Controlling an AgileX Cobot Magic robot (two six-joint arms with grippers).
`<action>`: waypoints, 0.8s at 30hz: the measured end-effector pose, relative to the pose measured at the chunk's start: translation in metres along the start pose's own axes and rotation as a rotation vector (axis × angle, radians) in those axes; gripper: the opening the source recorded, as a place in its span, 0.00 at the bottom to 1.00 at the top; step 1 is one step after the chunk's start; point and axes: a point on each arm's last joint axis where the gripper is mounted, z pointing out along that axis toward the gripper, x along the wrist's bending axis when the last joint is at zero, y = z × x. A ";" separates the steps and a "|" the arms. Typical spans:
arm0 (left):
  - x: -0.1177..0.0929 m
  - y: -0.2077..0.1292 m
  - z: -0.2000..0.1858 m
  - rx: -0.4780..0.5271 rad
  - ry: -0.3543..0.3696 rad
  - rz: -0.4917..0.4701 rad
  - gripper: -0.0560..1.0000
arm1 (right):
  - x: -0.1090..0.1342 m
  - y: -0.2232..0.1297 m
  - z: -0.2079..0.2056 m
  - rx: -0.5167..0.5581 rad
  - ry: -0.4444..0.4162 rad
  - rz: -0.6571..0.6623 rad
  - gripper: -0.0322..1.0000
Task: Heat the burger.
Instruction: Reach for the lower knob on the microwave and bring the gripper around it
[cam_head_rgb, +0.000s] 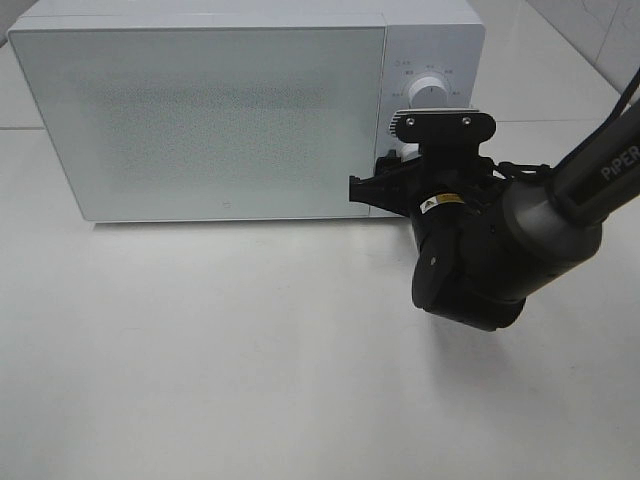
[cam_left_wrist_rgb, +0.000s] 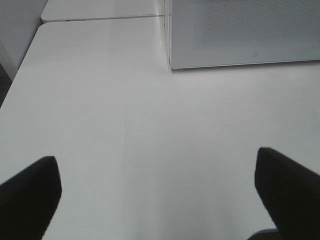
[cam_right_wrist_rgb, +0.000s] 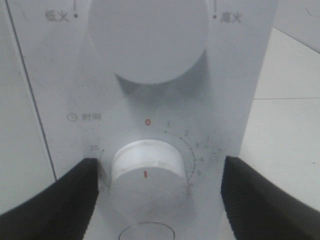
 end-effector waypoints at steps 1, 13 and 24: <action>0.000 0.000 0.000 0.000 0.000 0.000 0.97 | 0.000 0.000 0.000 0.000 0.002 -0.002 0.66; 0.000 0.000 0.000 0.000 0.000 0.000 0.97 | 0.003 0.001 0.001 0.003 0.017 -0.008 0.46; 0.000 0.000 0.000 0.000 0.000 0.000 0.97 | 0.004 0.001 0.001 0.000 0.025 -0.026 0.46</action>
